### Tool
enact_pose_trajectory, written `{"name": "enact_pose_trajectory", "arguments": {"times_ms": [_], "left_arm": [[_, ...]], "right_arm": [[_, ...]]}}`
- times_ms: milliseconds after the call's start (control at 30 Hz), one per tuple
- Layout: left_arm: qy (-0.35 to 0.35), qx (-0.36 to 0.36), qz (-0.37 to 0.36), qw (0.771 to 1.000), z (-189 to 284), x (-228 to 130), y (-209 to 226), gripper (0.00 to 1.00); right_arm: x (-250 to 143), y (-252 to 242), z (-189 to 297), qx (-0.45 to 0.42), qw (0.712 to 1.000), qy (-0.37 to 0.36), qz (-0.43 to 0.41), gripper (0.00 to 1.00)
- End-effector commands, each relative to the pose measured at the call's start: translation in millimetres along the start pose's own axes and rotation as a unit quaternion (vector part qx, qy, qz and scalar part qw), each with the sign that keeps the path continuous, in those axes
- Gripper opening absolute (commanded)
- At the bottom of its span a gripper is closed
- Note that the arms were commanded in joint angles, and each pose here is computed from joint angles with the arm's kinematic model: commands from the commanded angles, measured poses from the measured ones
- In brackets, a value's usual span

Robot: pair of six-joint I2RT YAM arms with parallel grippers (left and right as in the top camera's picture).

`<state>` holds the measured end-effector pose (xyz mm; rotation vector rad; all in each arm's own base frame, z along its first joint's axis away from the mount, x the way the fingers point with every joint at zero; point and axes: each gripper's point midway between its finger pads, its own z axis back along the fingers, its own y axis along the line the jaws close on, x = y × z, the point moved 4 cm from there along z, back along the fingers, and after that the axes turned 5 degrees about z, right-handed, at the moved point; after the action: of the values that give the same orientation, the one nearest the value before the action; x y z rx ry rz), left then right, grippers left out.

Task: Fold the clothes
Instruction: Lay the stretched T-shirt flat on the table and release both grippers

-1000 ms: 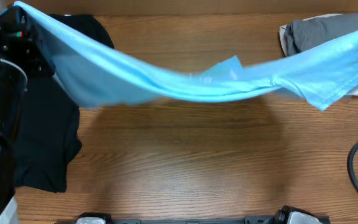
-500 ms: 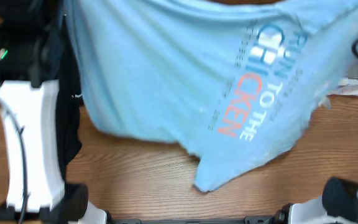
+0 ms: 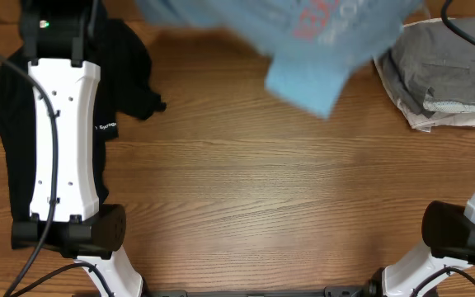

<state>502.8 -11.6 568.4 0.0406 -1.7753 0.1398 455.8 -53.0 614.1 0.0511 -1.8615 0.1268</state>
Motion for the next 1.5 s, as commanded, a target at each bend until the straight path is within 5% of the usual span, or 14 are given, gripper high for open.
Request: {"name": "enact_pose_trajectory", "arguments": {"times_ms": [0,133,267,433,667,800,1100,1300,1467], "left_arm": [[-0.028,0.014,-0.014,0.999,22,40,9,0.04],[0.102,0.008,-0.038,0.994,24,-17,7,0.04],[0.258,0.016,-0.050,0.965,36,-89,12,0.04],[0.449,0.051,-0.017,0.892,75,-171,21,0.04],[0.590,0.074,0.003,0.804,125,-215,24,0.04],[0.643,0.094,0.008,0.760,153,-221,28,0.04],[0.683,0.041,0.023,0.729,180,-227,10,0.04],[0.721,0.125,0.022,0.681,249,-236,36,0.04],[0.725,0.140,0.043,0.673,284,-237,38,0.04]], "right_arm": [[31,5,18,0.000,1.000,-0.023,0.015,0.04],[-14,7,15,0.007,0.997,0.071,-0.016,0.04],[-74,18,19,0.024,0.979,0.198,-0.041,0.04],[-154,29,42,0.031,0.926,0.365,-0.090,0.04],[-196,35,84,0.024,0.858,0.495,-0.135,0.04],[-207,39,110,0.012,0.817,0.552,-0.167,0.04],[-208,39,148,-0.020,0.773,0.607,-0.184,0.04],[-204,30,215,-0.091,0.736,0.638,-0.205,0.04],[-215,27,273,-0.135,0.696,0.663,-0.241,0.05]]}}
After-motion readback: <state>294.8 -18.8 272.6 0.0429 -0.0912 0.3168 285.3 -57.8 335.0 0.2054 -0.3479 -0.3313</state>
